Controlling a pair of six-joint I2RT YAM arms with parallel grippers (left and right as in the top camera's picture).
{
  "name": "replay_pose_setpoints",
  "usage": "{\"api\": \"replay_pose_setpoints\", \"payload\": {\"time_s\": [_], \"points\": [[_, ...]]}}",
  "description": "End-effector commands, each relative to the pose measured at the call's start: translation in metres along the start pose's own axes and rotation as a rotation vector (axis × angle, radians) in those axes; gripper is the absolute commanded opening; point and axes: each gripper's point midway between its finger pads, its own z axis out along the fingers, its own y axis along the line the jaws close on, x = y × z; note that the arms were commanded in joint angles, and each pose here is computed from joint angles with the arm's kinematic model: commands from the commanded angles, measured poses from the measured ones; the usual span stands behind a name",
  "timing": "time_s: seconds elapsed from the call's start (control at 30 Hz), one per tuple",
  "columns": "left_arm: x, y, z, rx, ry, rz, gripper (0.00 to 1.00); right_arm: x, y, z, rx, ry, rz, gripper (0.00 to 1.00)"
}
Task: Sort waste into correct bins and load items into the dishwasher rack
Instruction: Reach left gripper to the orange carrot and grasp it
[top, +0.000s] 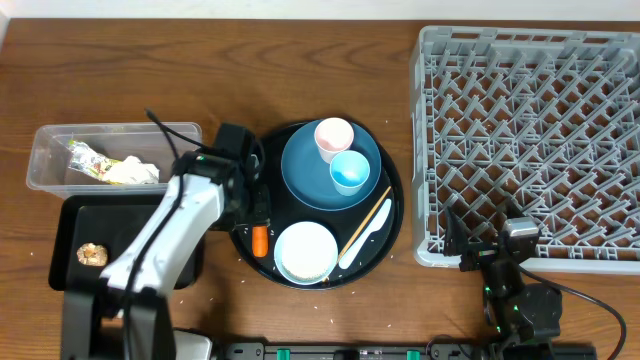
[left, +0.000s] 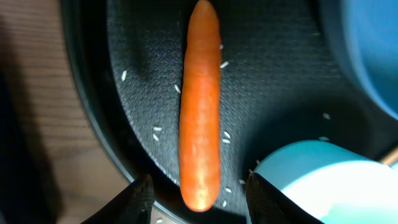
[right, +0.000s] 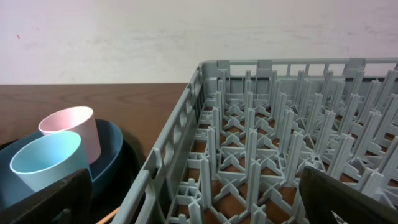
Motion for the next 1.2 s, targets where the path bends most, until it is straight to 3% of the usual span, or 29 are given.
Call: {"api": "replay_pose_setpoints", "payload": {"time_s": [0.0,0.43,0.53,0.77,0.93,1.17], "points": [[0.008,0.006,0.019,-0.03,0.067,-0.015,0.5,0.0,-0.003,0.0,0.01,0.0,0.006,0.99],[0.014,0.012,0.05,-0.062,0.163,-0.046,0.49,0.0,-0.003,0.0,0.01,0.0,0.006,0.99],[0.012,0.011,0.05,-0.06,0.155,-0.046,0.39,0.0,-0.003,0.0,0.01,0.0,0.006,0.99],[0.01,0.009,0.052,-0.053,0.145,-0.04,0.38,0.0,-0.003,0.0,0.01,0.0,0.006,0.99],[0.009,0.006,0.054,-0.049,0.135,-0.03,0.07,0.0,-0.003,0.0,0.01,0.0,0.006,0.99],[-0.001,0.0,0.027,-0.037,0.095,-0.032,0.06,0.0,-0.003,0.0,0.01,0.0,0.006,0.99]]}}
